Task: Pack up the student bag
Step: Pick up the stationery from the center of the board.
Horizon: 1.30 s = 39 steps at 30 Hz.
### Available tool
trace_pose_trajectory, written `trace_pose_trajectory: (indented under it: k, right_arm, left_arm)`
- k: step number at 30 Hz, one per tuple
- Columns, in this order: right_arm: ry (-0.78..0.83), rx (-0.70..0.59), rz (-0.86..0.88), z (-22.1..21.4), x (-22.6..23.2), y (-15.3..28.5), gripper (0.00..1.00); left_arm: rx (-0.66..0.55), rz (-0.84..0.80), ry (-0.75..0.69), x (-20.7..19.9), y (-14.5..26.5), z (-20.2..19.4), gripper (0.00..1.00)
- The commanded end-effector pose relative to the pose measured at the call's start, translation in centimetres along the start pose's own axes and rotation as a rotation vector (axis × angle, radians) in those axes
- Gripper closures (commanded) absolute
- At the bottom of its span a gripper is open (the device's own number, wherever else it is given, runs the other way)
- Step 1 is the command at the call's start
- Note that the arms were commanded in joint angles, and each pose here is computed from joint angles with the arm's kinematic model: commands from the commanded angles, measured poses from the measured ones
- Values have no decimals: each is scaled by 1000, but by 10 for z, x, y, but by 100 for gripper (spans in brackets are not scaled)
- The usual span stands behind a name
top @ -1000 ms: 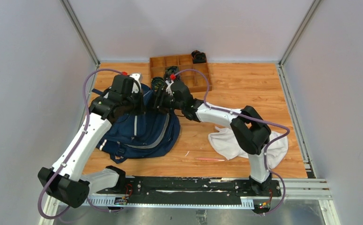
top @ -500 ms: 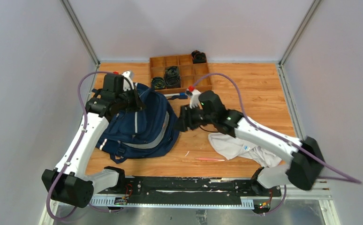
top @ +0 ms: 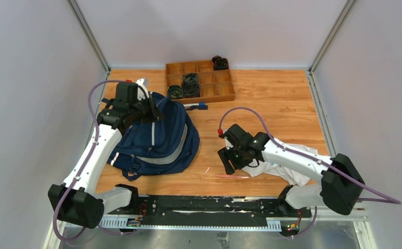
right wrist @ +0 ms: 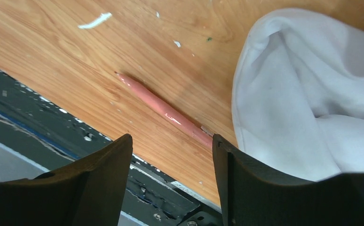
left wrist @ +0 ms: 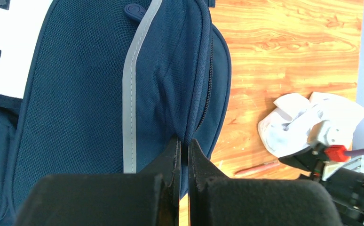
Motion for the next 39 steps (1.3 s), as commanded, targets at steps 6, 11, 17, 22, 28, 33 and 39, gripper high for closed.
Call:
trace_pose_trajectory:
  k: [6, 11, 17, 22, 28, 33, 39]
  right_arm:
    - [75, 130, -19, -31, -8, -39, 32]
    - [91, 124, -87, -36, -16, -49, 34]
    - [72, 153, -103, -41, -18, -62, 52]
    - [80, 142, -81, -37, -11, -60, 78]
    - [80, 131, -34, -30, 0, -55, 100]
    - [11, 49, 114, 1, 33, -35, 100]
    - [-77, -129, 441, 68, 102, 10, 100]
  left_arm:
    - [-115, -49, -12, -8, 2, 28, 100]
    - [-110, -56, -9, -9, 2, 25, 100]
    - [-97, -63, -14, -9, 2, 22, 100]
    - [-103, -60, -19, -9, 6, 22, 100]
    - [-110, -67, -22, -11, 10, 22, 100]
    - [-110, -72, -54, -13, 15, 24, 100]
    - [-92, -32, -81, -8, 23, 24, 100]
Point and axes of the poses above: each gripper's point midway between its finger pads, its own y axis back along the fingers, its own x axis along the line the jaws close on, z = x × y, the point moved 4 cm from there along y, back along the fingers, and after that the axes turned 13 degrees about -y, right-handed, at the moved point
